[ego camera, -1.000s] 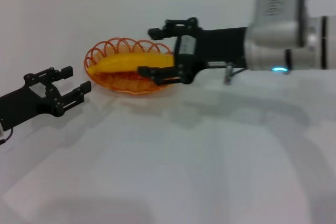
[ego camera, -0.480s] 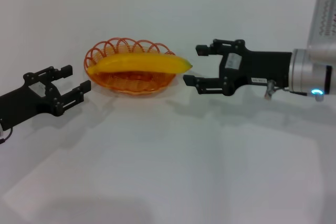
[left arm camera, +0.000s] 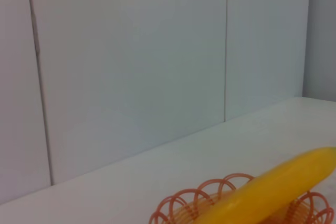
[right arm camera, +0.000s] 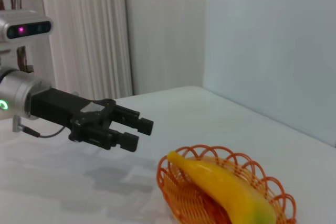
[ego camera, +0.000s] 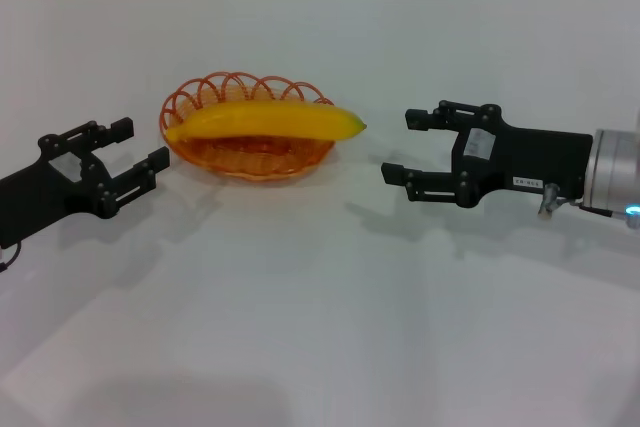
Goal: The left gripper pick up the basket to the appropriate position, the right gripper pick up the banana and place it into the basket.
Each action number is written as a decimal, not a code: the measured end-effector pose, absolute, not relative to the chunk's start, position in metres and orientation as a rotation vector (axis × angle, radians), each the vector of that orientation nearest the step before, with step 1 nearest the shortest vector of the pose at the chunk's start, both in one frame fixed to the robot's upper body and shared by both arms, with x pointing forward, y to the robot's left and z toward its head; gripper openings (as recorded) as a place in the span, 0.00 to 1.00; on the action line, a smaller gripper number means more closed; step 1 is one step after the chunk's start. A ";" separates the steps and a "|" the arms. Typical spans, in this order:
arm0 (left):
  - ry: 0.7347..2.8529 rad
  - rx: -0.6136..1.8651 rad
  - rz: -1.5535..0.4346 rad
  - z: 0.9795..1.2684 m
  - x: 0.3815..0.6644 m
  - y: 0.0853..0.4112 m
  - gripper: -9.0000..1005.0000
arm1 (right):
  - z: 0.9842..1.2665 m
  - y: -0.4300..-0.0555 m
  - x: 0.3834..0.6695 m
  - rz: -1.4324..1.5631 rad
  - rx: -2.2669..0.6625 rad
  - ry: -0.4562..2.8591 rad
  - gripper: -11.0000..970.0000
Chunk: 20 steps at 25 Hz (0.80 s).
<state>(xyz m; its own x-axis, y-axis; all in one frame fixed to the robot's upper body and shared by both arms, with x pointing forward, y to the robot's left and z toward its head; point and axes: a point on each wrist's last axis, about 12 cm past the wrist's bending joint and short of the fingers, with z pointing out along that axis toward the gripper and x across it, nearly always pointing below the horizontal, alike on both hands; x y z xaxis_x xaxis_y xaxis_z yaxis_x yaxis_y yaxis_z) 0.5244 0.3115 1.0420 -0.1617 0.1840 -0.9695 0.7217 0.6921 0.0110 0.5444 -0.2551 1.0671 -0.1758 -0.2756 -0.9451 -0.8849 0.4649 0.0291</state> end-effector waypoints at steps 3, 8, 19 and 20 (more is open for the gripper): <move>1.701 0.739 -0.557 1.042 0.524 0.311 0.62 | 1.064 -0.257 0.543 0.750 -0.997 1.710 0.82; 1.701 0.741 -0.565 1.040 0.524 0.308 0.62 | 1.063 -0.258 0.542 0.749 -0.994 1.715 0.82; 1.700 0.738 -0.562 1.040 0.524 0.309 0.62 | 1.063 -0.258 0.542 0.754 -0.989 1.711 0.82; 1.701 0.739 -0.562 1.040 0.524 0.308 0.62 | 1.063 -0.258 0.542 0.755 -0.986 1.710 0.82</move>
<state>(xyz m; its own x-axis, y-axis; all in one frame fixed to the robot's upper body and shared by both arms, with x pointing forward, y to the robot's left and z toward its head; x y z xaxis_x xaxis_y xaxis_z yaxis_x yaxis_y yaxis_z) 0.5244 0.3084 1.0402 -0.1610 0.1838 -0.9697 0.7258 0.6879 0.0099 0.5416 -0.2577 1.0634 -0.1864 -0.2669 -0.9455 -0.8784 0.4763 0.0387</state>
